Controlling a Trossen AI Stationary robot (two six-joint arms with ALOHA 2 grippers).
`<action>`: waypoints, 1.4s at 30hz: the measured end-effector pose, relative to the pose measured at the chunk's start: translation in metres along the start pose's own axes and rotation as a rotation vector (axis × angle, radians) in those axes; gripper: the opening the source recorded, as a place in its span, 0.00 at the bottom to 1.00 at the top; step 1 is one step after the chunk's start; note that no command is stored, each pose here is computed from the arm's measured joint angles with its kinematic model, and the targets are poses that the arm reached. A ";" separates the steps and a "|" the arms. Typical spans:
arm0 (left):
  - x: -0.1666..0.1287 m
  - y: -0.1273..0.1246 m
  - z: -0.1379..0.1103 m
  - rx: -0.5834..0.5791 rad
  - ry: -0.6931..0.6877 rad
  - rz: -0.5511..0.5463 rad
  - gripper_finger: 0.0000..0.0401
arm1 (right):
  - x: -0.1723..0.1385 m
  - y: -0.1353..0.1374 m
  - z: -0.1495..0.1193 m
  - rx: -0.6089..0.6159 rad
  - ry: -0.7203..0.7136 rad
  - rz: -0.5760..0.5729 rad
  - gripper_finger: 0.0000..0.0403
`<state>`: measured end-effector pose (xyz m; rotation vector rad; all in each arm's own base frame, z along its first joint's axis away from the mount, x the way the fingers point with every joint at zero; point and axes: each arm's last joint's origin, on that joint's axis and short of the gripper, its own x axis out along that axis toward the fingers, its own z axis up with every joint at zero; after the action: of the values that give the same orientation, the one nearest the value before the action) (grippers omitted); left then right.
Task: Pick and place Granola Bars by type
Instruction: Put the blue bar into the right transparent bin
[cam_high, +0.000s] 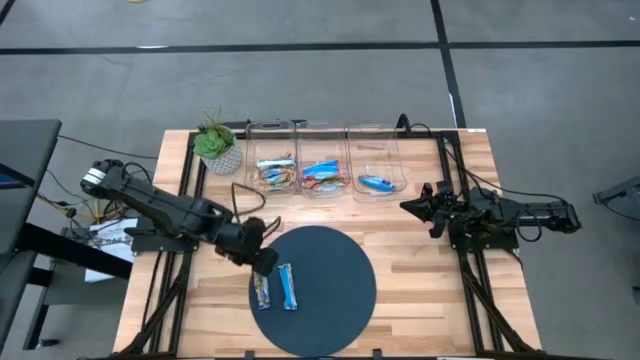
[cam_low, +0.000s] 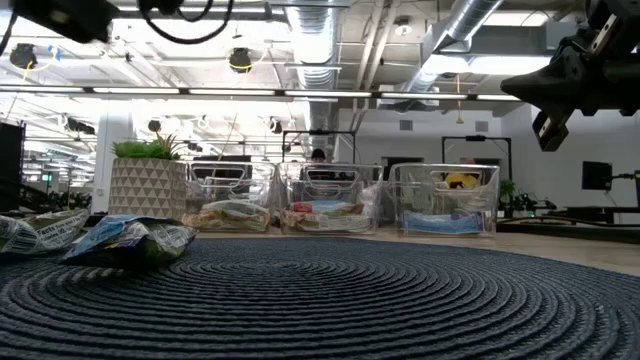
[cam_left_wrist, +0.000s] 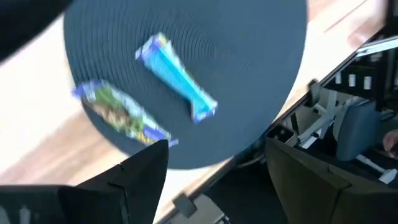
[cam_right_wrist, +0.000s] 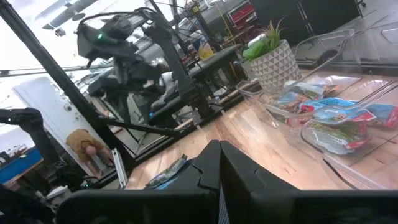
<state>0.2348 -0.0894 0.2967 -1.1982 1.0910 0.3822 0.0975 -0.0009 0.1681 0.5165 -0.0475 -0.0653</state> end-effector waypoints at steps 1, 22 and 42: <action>0.002 -0.001 -0.005 -0.007 0.006 0.006 0.65 | 0.000 0.000 0.000 0.000 0.000 0.000 0.00; 0.099 0.011 -0.049 -0.228 0.029 0.410 0.65 | 0.000 0.000 0.000 0.003 0.002 -0.002 0.00; 0.155 0.019 -0.048 -0.264 -0.047 0.490 0.65 | 0.000 0.000 0.000 0.062 0.002 -0.002 0.00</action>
<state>0.2714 -0.1688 0.1585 -1.1333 1.3196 0.9513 0.0976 -0.0009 0.1677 0.5781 -0.0470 -0.0656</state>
